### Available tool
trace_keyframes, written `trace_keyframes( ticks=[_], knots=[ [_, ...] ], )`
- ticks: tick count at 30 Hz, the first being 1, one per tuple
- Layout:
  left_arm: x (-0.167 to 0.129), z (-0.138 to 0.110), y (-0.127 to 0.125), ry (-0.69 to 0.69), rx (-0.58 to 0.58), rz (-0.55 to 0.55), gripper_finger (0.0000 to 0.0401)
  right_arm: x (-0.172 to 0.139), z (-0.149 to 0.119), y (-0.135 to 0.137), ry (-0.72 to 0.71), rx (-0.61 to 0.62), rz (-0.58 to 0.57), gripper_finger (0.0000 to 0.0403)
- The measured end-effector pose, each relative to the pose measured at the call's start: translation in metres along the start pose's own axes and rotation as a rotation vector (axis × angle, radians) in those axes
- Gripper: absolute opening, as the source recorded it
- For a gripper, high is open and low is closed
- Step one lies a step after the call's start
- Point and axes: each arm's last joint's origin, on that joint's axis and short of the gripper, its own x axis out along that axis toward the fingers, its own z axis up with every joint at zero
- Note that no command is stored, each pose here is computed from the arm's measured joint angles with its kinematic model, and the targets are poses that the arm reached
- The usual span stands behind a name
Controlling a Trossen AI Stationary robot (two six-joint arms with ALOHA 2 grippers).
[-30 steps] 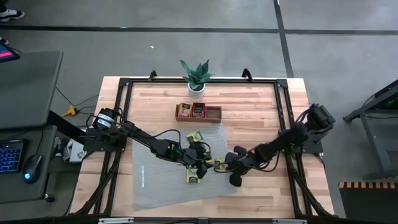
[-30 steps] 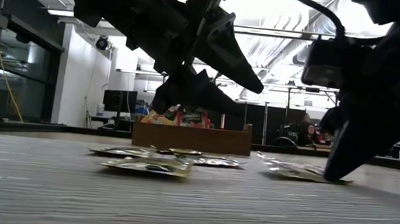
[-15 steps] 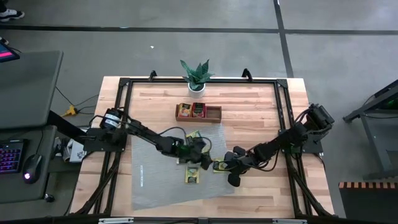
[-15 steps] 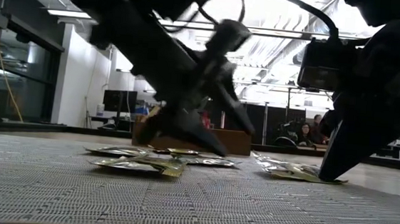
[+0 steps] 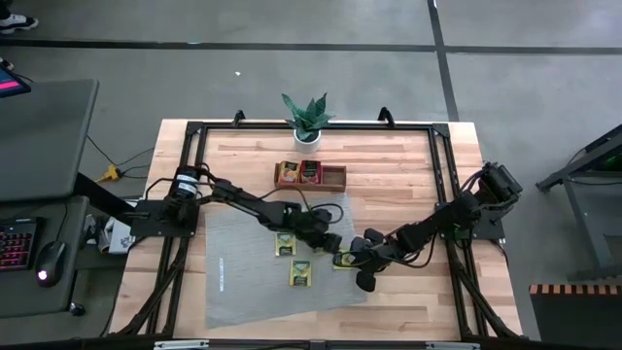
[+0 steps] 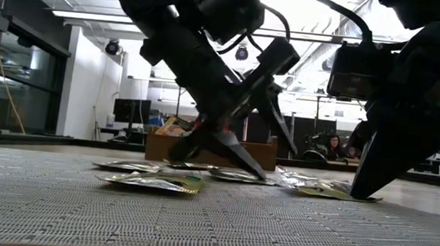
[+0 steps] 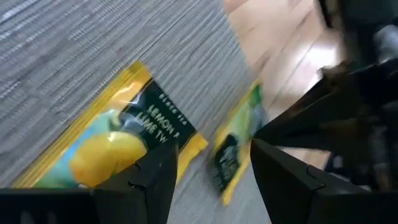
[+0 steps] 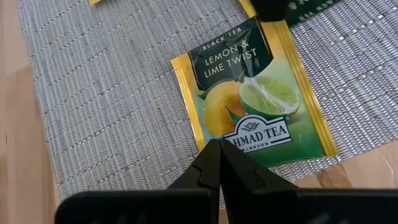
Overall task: Pick & Place Tea
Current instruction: Put the yellow tea bag into the right section of the wooden organizer
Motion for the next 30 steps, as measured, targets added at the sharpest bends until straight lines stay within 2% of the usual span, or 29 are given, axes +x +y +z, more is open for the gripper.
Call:
trace_keyframes(
  ticks=[13, 30],
  knots=[
    [0.0, -0.008, -0.005, 0.072, 0.051, -0.003, 0.0199, 0.0, 0.0, 0.0, -0.009, -0.003, -0.005, 0.0],
    [0.001, -0.011, -0.005, 0.049, 0.034, 0.014, 0.0199, 0.001, 0.005, 0.0, -0.046, 0.012, 0.017, 0.0]
  ],
)
